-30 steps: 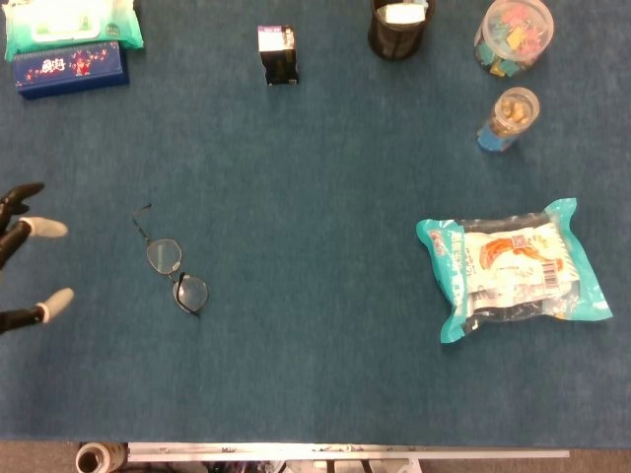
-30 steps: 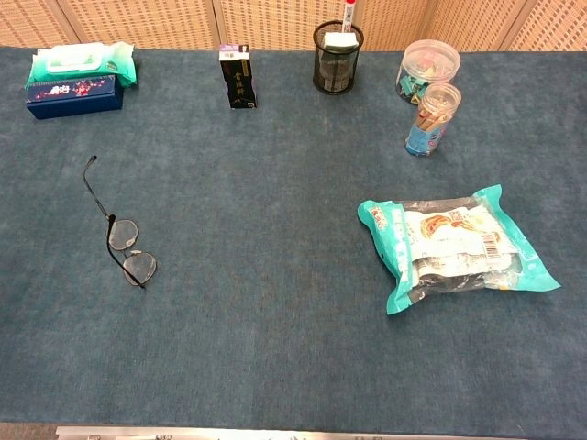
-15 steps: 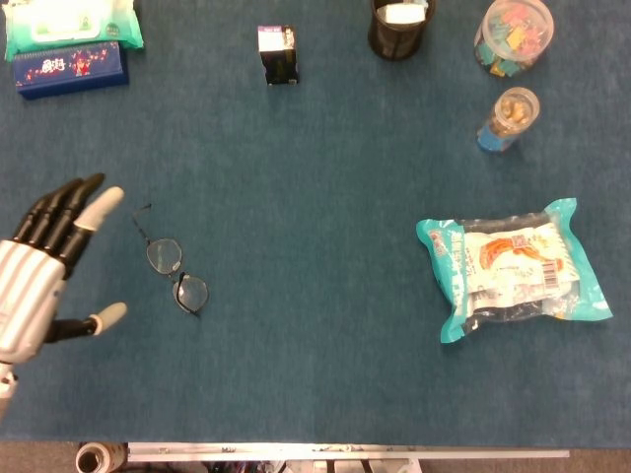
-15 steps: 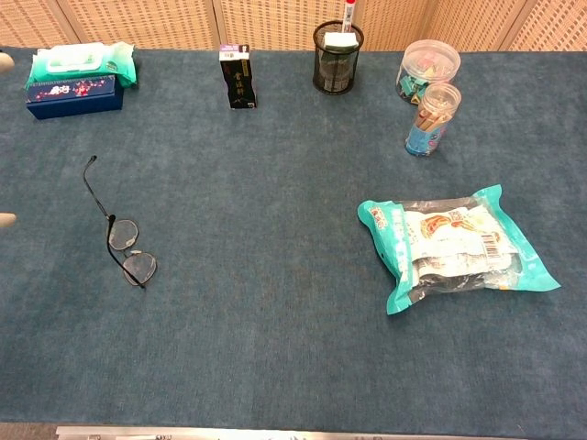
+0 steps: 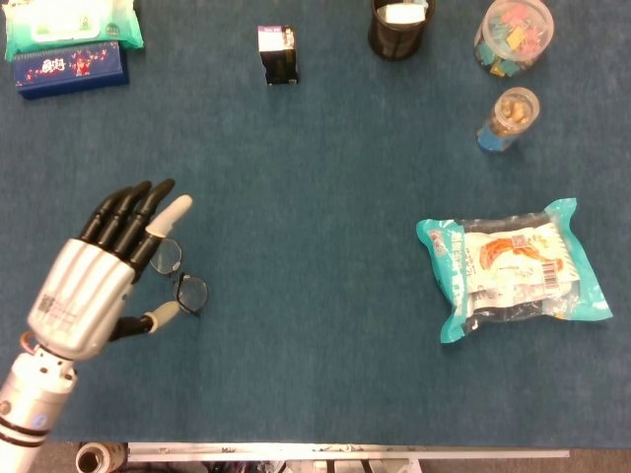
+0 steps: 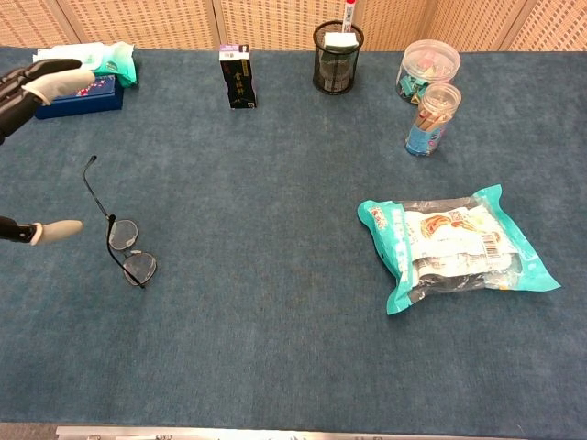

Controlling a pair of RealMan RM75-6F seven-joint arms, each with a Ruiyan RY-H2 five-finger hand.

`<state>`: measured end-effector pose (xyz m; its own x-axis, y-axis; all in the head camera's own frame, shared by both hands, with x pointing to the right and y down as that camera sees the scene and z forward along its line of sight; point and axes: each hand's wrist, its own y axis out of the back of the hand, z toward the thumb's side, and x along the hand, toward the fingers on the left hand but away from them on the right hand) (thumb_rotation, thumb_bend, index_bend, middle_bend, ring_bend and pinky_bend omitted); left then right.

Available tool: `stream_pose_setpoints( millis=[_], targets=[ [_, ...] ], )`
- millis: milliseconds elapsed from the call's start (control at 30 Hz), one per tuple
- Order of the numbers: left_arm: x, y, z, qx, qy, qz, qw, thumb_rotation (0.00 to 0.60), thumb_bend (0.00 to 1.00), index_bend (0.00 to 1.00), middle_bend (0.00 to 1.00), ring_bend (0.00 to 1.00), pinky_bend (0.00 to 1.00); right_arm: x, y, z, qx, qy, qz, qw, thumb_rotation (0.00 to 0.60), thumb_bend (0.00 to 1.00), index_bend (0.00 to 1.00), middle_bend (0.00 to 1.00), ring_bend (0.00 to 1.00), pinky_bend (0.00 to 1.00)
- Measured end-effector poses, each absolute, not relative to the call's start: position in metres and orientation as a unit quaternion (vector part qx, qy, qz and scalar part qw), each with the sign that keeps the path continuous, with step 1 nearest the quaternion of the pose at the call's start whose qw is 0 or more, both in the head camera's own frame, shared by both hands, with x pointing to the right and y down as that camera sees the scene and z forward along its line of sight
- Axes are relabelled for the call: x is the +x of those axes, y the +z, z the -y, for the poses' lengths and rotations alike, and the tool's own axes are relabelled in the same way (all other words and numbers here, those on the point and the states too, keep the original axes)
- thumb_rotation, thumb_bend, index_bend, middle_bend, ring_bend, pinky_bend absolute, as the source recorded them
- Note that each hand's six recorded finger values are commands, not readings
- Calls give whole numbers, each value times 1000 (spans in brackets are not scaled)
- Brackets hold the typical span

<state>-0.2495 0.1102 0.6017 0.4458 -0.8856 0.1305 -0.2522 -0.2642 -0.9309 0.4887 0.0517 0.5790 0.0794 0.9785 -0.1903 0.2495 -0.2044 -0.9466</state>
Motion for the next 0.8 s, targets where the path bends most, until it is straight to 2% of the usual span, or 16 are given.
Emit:
stream_pose_setpoints(
  millis=[467,800],
  targets=[
    [-227,616,-106,-707,-349,-382,482,600,0,0,0,0,85,492,579,-50,-620,466,498,388,600,214,526,421,288,287],
    [-224,637,-98,-703,-369,-372,480,600,0,0,0,0,77,495,580,-48,-618,470,500,384,600,214,525,421,288,287]
  ],
)
